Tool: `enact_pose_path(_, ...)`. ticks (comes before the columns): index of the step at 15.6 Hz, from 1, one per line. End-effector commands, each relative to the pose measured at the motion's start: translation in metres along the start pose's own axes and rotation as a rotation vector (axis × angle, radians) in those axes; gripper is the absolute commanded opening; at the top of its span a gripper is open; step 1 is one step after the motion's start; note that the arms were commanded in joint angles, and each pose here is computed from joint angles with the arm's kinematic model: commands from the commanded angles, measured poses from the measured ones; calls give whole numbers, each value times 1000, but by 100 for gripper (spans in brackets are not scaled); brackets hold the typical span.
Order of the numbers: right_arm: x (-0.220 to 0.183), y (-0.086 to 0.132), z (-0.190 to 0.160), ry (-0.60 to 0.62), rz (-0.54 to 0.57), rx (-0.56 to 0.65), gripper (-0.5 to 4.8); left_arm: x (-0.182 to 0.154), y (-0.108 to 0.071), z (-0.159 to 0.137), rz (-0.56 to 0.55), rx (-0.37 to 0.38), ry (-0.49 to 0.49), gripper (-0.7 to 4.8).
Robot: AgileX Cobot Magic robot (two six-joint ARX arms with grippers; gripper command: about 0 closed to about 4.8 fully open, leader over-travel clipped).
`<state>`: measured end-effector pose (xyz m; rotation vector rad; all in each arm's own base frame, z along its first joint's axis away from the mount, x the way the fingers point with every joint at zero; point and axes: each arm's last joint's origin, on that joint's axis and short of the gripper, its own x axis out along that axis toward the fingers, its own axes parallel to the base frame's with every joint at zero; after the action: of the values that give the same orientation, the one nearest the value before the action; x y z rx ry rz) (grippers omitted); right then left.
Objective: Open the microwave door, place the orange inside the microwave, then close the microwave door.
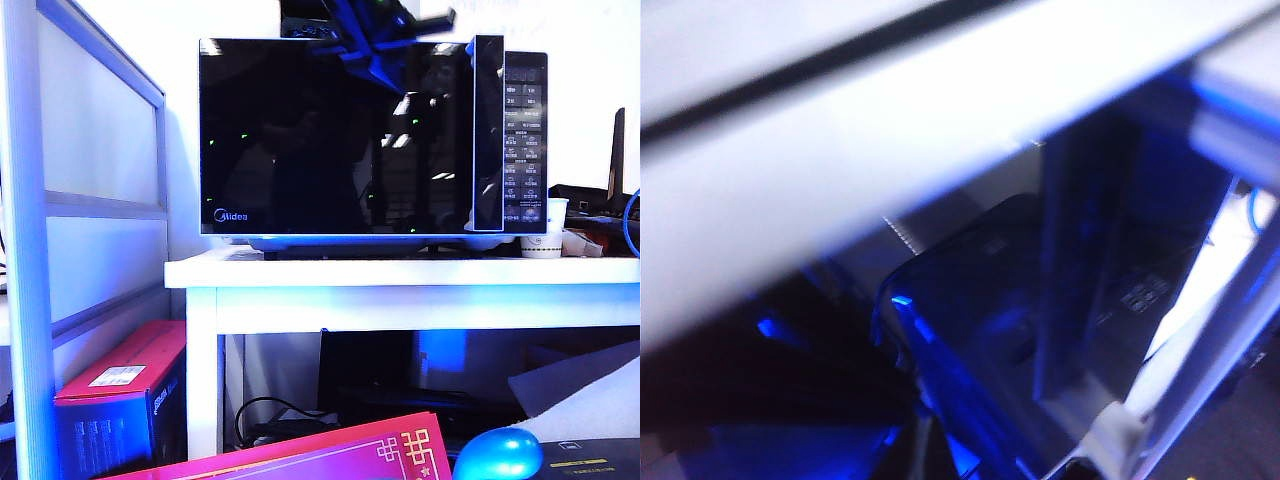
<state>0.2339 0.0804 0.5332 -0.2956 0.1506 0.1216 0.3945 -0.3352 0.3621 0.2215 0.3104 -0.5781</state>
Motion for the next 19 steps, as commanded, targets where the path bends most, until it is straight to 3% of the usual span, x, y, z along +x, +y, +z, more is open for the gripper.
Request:
enact_pose_path(1,-7,-3,5,-37,-9,16,-1,11,5,0,96,-16,-69,-5)
enact_pose_path(6,-16,-6,7,-59,-15,22,-1,16,32,-3,236,-39,-82,-5)
enact_pose_path(8,-17,-6,7,-62,-15,22,-1,15,36,-1,244,-43,-94,-5)
enact_pose_path(11,-20,-7,9,-76,-21,27,-1,-23,32,34,201,-32,-166,-5)
enact_pose_path(12,-24,-9,10,-86,-33,30,-1,-47,30,52,194,-26,-214,-5)
enact_pose_path(14,-37,-14,13,-123,-42,41,-1,-136,31,104,136,-39,-369,-5)
enact_pose_path(16,-61,-21,17,-170,-53,54,-1,-236,34,136,93,-55,-494,-5)
enact_pose_path(19,-105,-33,19,-255,-61,75,-1,-372,38,145,15,-81,-644,-5)
